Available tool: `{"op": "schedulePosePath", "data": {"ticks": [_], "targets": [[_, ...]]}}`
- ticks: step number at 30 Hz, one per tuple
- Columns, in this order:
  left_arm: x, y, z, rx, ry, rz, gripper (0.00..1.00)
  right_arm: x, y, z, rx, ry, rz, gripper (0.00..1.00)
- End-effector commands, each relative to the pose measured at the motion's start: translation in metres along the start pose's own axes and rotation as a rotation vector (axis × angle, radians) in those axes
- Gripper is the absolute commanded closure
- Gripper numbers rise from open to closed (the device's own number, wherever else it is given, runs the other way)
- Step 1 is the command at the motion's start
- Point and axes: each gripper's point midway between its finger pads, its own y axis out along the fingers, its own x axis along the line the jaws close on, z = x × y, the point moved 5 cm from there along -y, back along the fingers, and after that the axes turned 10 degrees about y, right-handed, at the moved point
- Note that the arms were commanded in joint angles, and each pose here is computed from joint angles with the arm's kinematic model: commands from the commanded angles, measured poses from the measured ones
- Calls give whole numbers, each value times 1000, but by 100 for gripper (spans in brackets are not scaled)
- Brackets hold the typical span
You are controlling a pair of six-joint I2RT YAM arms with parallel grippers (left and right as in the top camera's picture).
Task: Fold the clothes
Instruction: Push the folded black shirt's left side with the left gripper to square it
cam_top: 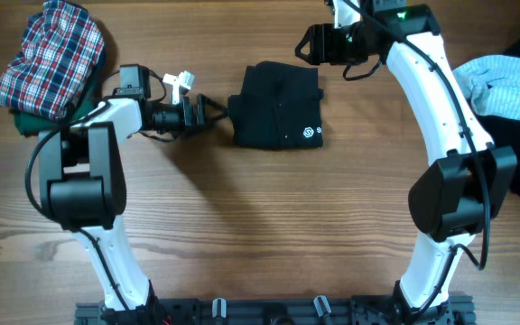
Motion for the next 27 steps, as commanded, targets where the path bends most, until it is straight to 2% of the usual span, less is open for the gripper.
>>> {"op": "schedulePosePath", "data": {"ticks": [1, 5, 11, 17, 20, 21, 22, 24, 26, 27], "targets": [[41, 32, 23, 42, -316, -70, 0, 1, -24, -7, -35, -22, -18, 32], [39, 55, 21, 42, -394, -60, 0, -12, -29, -4, -13, -1, 2, 32], [40, 92, 44, 113, -482, -155, 0, -26, -36, -5, -9, 35, 18, 32], [34, 124, 52, 132, -494, -144, 1, -28, -36, -4, -6, 40, 21, 32], [30, 133, 48, 115, -455, -129, 21, -28, -36, -4, -6, 40, 21, 32], [30, 134, 48, 113, -451, -137, 32, -28, -36, -4, -5, 41, 22, 32], [30, 135, 48, 111, -449, -139, 54, -28, -36, -4, -5, 40, 22, 32], [31, 134, 47, 106, -451, -144, 62, -28, -36, -4, -3, 42, 22, 32], [32, 134, 46, 99, -446, -148, 63, -28, -36, -4, -2, 42, 22, 32], [32, 133, 44, 94, -440, -144, 68, -28, -36, -4, -2, 42, 22, 32]]}}
